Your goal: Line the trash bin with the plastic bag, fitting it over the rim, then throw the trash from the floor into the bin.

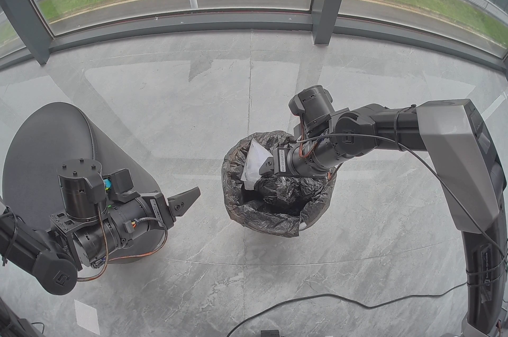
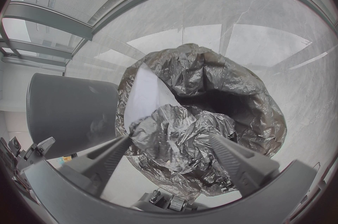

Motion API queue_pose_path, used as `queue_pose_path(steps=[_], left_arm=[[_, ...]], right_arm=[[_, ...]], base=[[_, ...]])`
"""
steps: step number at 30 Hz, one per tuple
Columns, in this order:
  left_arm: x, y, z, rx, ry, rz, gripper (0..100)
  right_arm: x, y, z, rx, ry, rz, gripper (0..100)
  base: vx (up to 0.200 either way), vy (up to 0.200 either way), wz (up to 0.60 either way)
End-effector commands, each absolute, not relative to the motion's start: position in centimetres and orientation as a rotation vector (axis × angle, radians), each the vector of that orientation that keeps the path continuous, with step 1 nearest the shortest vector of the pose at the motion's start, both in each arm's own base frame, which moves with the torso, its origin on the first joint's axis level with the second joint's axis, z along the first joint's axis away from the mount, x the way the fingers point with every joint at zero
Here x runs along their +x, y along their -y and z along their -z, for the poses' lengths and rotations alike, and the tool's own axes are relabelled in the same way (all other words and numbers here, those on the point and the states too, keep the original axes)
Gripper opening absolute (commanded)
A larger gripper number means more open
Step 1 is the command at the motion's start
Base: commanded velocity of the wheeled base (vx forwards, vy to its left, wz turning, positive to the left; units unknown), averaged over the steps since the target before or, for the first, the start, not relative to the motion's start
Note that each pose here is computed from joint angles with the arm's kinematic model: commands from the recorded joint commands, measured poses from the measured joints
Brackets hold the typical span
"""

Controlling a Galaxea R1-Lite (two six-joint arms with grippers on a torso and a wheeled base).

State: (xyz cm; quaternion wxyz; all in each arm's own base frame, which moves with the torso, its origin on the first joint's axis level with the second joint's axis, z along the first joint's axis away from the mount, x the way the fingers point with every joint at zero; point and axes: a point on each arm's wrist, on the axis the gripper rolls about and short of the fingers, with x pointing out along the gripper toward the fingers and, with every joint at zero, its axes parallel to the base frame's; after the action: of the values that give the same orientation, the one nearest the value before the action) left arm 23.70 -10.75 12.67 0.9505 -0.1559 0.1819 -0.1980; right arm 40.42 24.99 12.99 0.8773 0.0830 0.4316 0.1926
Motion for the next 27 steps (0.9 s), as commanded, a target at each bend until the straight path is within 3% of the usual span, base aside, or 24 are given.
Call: queue_pose_path(steps=[1, 8, 20, 27], left_arm=[[23.8, 10.9, -12.4, -0.312, -0.379, 0.404, 100], [23.7, 10.9, -12.5, -0.314, -0.375, 0.407, 100], [23.7, 11.0, -12.5, -0.313, -0.379, 0.408, 100], [23.6, 11.1, -12.3, -0.310, -0.384, 0.415, 100]], right_arm=[[39.9, -25.0, -14.9, 0.186, -0.862, -0.417, 100], [38.0, -26.1, -16.7, 0.176, -0.840, -0.464, 100], [37.6, -28.4, -13.8, 0.137, -0.897, -0.488, 100], [38.2, -28.9, -11.3, 0.115, -0.945, -0.482, 100]], base=[[0.000, 0.000, 0.00], [0.000, 0.000, 0.00], [0.200, 0.000, 0.00], [0.000, 0.000, 0.00]])
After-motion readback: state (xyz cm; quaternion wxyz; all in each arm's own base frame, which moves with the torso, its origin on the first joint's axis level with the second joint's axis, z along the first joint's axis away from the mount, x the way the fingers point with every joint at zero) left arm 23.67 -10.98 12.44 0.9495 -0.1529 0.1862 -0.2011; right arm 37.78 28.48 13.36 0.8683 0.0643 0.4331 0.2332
